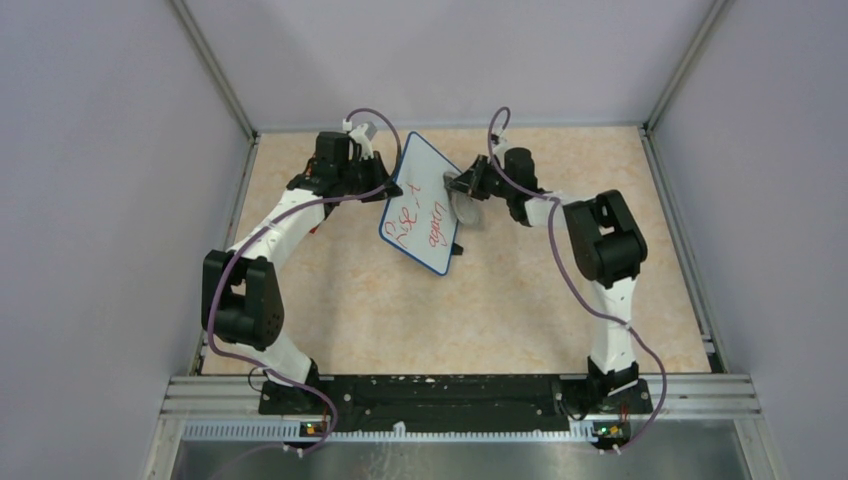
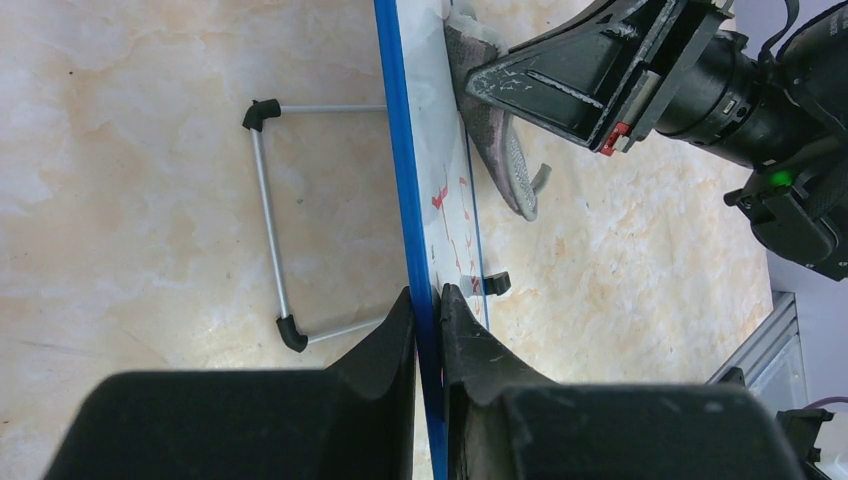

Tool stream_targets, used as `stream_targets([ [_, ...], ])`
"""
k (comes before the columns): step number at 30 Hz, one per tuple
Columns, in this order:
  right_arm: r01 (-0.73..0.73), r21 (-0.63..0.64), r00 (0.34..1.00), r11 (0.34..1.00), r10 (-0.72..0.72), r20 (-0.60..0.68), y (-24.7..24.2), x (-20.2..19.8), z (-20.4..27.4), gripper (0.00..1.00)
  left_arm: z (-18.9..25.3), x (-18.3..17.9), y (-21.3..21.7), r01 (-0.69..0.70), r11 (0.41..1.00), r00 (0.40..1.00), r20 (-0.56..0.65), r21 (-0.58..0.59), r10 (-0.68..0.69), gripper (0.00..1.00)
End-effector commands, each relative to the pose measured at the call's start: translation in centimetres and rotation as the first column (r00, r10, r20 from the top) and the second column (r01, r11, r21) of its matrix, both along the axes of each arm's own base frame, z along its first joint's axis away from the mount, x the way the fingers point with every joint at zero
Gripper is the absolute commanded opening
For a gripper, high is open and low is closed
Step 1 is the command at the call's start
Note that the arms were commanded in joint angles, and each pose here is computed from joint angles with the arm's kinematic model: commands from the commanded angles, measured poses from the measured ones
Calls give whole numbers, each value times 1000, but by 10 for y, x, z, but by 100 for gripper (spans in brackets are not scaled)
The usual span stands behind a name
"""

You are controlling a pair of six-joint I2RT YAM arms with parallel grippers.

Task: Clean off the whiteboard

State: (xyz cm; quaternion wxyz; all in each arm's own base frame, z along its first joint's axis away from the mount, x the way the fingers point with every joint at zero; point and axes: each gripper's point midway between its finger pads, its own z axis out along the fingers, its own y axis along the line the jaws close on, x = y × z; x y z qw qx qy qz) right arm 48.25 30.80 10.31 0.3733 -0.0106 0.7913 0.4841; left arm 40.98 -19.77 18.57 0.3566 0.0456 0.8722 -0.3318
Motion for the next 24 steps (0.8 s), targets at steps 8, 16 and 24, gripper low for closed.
stream_targets([
  [8, -223, 25, 958, 975, 214, 189, 87, -53, 67, 0, 9, -2, -12, 66, 998, 997, 50, 6, -66, 0],
  [16, -412, 133, 872, 902, 347, 346, 122, -110, 129, 0, 11, -2, -12, 66, 998, 996, 58, 6, -66, 0],
  [24, -319, 134, 931, 938, 284, 232, 103, -78, 84, 0, 12, -2, -12, 66, 998, 996, 57, 3, -66, 0],
])
